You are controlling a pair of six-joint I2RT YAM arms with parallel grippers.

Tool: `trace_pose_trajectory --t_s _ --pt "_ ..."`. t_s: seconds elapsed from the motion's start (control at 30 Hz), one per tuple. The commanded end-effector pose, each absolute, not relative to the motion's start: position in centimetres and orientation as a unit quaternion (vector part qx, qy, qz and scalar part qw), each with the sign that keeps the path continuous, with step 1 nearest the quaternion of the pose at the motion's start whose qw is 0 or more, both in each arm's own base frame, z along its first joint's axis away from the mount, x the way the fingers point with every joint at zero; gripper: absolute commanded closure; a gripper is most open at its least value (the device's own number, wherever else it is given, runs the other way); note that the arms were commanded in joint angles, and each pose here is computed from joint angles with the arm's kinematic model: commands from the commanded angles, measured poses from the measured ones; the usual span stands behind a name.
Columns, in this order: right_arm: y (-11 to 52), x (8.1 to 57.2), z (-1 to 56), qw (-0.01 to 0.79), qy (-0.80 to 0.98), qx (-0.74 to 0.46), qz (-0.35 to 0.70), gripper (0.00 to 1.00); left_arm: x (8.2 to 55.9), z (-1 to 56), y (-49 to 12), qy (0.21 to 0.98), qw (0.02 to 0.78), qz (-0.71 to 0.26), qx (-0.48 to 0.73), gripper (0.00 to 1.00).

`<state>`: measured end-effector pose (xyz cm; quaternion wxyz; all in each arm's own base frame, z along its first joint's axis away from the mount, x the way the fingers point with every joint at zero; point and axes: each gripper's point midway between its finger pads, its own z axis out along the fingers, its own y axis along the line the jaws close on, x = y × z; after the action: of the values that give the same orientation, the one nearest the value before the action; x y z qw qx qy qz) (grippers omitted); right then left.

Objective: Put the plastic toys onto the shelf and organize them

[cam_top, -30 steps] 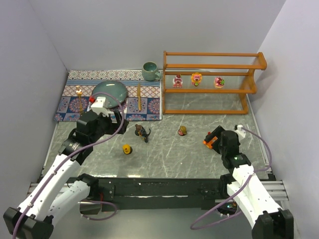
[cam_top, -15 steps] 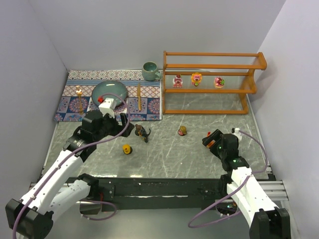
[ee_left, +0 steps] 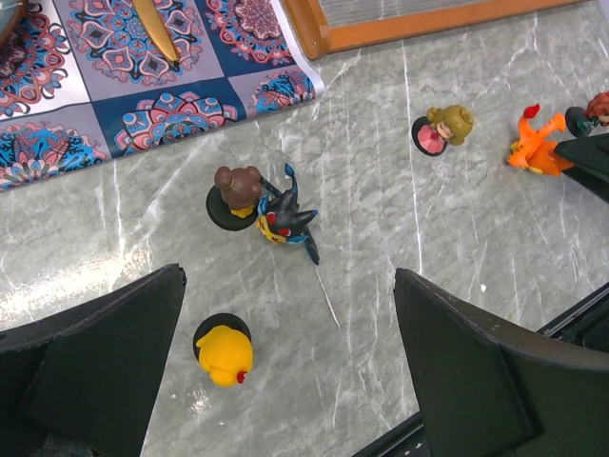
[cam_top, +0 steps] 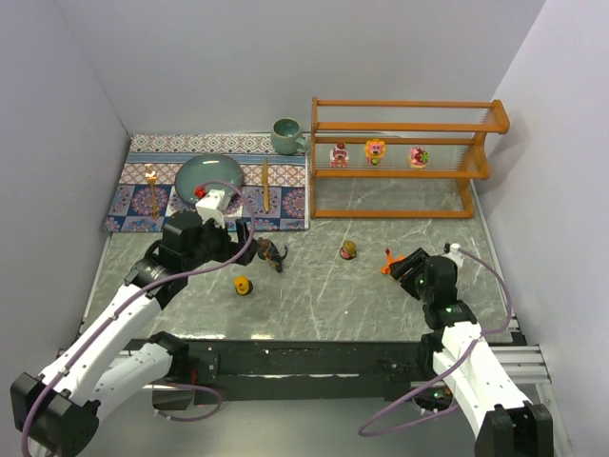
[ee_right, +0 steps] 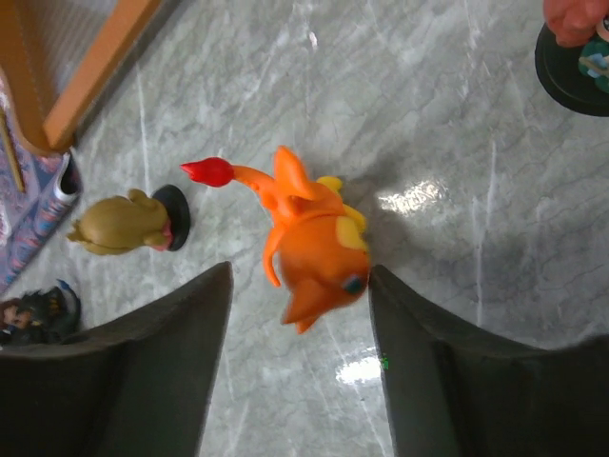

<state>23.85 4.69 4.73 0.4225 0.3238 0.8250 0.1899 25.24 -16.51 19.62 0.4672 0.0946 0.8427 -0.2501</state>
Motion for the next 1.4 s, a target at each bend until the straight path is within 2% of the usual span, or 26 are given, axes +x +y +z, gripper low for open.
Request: trace_pose_trajectory --t_s 0.0,0.13,0.33,0.47,0.57,0.6,0.7,0.8,0.93,1.13,1.37 --pt "4.3 24.3 5.4 0.440 0.816 0.324 0.188 0.40 25.6 20.1 -16.9 0.835 0.478 -0.252 0.106 0.03" --pt "4.5 24.4 5.4 0.437 0.820 0.318 0.190 0.47 25.5 20.0 -17.1 0.836 0.475 -0.253 0.109 0.03" --pt "5.1 24.7 5.6 0.433 0.829 0.293 0.197 0.53 25.6 19.9 -17.1 0.837 0.473 -0.251 0.109 0.03" --pt "5.9 24.7 5.8 0.427 0.834 0.275 0.214 0.61 25.5 19.9 -17.2 0.837 0.471 -0.254 0.111 0.03" --pt "5.9 24.9 6.0 0.430 0.833 0.272 0.215 0.71 25.5 19.9 -17.3 0.837 0.471 -0.255 0.112 0.03" --pt "5.9 24.9 6.0 0.431 0.834 0.271 0.214 0.78 25.5 19.9 -17.3 0.836 0.471 -0.257 0.113 0.03" --pt "5.9 25.2 6.5 0.434 0.833 0.268 0.214 0.84 25.4 19.8 -17.4 0.837 0.469 -0.258 0.115 0.03" --pt "5.7 25.3 6.8 0.438 0.833 0.266 0.207 0.86 25.4 19.8 -17.4 0.837 0.468 -0.258 0.116 0.03" --pt "5.3 25.1 6.8 0.436 0.837 0.267 0.194 0.86 25.3 19.8 -17.6 0.837 0.467 -0.260 0.119 0.03" --pt "5.5 25.4 7.6 0.437 0.843 0.247 0.193 0.79 24.8 19.7 -18.7 0.834 0.461 -0.270 0.138 0.03" --pt "6.2 25.4 8.7 0.439 0.846 0.225 0.205 0.56 22.8 19.5 -23.1 0.839 0.449 -0.242 0.188 0.03"
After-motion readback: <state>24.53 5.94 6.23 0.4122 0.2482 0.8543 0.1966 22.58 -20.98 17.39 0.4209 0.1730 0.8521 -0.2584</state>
